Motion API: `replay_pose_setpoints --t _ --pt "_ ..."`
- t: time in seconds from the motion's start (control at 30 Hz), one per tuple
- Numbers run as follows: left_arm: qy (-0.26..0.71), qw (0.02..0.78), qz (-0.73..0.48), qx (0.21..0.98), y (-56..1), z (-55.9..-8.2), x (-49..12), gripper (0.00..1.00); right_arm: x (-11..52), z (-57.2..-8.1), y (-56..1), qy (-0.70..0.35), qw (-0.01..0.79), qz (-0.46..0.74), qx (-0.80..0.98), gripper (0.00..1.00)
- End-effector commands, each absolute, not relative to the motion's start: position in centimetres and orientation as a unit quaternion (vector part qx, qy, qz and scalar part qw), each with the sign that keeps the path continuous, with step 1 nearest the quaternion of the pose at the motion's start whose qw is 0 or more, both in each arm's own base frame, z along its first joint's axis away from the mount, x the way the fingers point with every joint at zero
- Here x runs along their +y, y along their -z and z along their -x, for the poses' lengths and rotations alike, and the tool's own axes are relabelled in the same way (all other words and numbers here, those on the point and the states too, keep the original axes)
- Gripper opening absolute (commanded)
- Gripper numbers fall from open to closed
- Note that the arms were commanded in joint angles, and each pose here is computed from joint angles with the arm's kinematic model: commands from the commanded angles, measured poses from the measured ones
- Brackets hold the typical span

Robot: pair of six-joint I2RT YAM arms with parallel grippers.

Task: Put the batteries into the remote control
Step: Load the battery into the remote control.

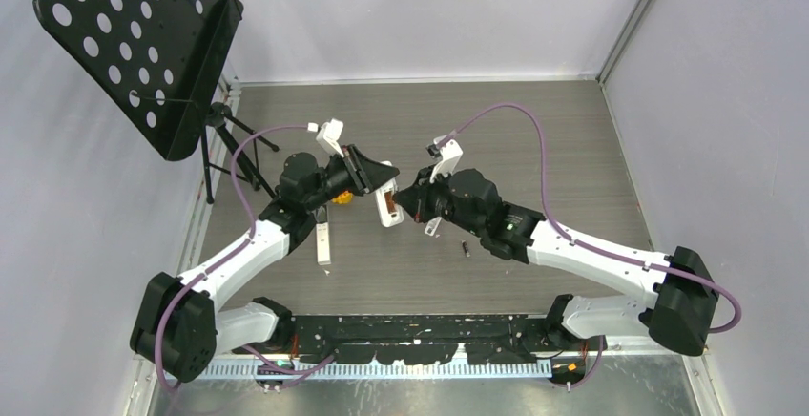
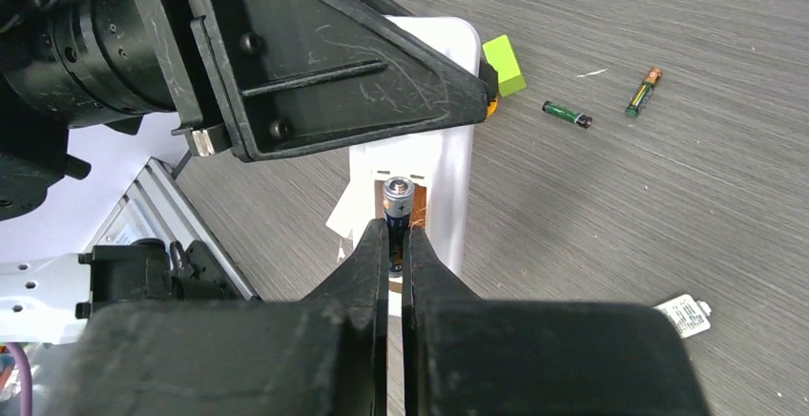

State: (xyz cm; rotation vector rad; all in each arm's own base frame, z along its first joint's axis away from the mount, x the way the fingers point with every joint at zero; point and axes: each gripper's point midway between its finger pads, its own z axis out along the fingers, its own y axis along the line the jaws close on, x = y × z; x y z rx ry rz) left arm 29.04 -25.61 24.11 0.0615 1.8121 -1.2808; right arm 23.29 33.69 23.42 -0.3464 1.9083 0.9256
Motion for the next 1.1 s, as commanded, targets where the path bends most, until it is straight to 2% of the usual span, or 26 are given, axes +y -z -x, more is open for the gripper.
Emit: replay_pose_setpoints --t 0.0,0.33,0.67,0.9,1.07 --pt "0.532 0.465 -0.021 0.707 -26.5 -28.9 -25.4 0.0 34.6 -24.2 -26.6 -0.374 0.529 0.137 0.749 0.0" --pt "0.529 0.406 0.039 0.744 -25.8 -29.0 -25.3 0.0 35.0 -24.4 -25.5 -0.34 0.563 0.179 0.732 0.0" --pt "0.527 0.39 0.059 0.753 -26.4 -28.9 -25.2 0.0 35.4 -23.6 -23.1 -0.332 0.536 0.217 0.745 0.01" --pt "0.523 0.386 0.067 0.757 -26.4 -28.8 -25.0 0.0 35.3 -22.9 -20.8 -0.326 0.509 0.235 0.761 0.07" --pt "0.522 0.387 0.067 0.757 -26.5 -28.8 -25.0 0.0 34.8 -22.9 -21.1 -0.322 0.513 0.226 0.763 0.17"
